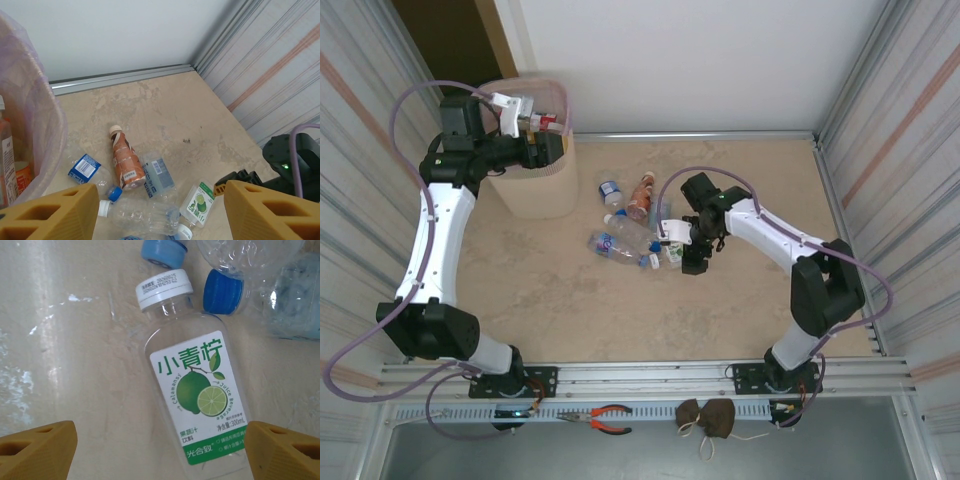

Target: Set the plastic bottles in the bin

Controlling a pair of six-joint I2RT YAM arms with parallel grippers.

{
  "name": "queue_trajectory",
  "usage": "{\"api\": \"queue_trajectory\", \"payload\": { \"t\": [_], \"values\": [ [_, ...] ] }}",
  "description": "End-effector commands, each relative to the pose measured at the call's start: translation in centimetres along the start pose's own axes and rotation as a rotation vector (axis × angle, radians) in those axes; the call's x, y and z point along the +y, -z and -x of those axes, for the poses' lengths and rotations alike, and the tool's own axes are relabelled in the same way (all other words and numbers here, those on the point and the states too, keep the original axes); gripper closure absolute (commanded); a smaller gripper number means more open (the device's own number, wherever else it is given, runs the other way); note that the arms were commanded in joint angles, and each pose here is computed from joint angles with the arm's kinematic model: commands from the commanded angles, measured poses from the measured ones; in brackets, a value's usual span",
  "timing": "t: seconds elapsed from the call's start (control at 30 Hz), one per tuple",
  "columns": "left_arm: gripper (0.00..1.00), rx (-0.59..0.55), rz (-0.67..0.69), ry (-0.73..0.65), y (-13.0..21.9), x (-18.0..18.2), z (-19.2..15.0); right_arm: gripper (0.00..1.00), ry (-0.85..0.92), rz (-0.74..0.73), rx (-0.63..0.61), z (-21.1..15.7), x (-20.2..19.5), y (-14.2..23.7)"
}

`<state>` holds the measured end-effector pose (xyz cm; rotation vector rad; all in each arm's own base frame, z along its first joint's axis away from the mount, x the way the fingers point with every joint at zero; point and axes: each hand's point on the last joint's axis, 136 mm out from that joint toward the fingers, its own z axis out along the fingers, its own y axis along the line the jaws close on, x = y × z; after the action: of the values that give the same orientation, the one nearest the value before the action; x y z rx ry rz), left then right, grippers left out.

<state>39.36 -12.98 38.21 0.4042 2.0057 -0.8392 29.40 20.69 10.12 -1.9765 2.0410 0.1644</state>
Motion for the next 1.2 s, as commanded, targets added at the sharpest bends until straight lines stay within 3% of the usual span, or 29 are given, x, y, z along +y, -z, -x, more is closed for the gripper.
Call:
{"api": "queue_trajectory", "payload": {
  "t": [0.0, 0.6, 0.87, 1.17],
  "values": [
    [0.33, -0.034, -0.020, -0.043, 0.9, -1.2, 0.9, 0.11, 0.068, -0.018, -0.026, 1.0, -1.4, -0.8],
    [0.33, -0.019, -0.020, -0.037, 0.7, -0.6, 0.3, 0.11, 0.141, 0.084, -0.011, 2.0, -1.4, -6.8],
    [0.33, -0.030, -0.025, -0.031, 0.7, -0.8, 0.5, 0.21, 0.123, 0.126, 0.014, 1.2, 0.2, -8.4],
    [0.34, -0.038, -0.035, -0.021, 1.0, -1.2, 0.6, 0.33, 0.053, 0.122, 0.015, 0.9, 1.4, -7.6]
  ]
}}
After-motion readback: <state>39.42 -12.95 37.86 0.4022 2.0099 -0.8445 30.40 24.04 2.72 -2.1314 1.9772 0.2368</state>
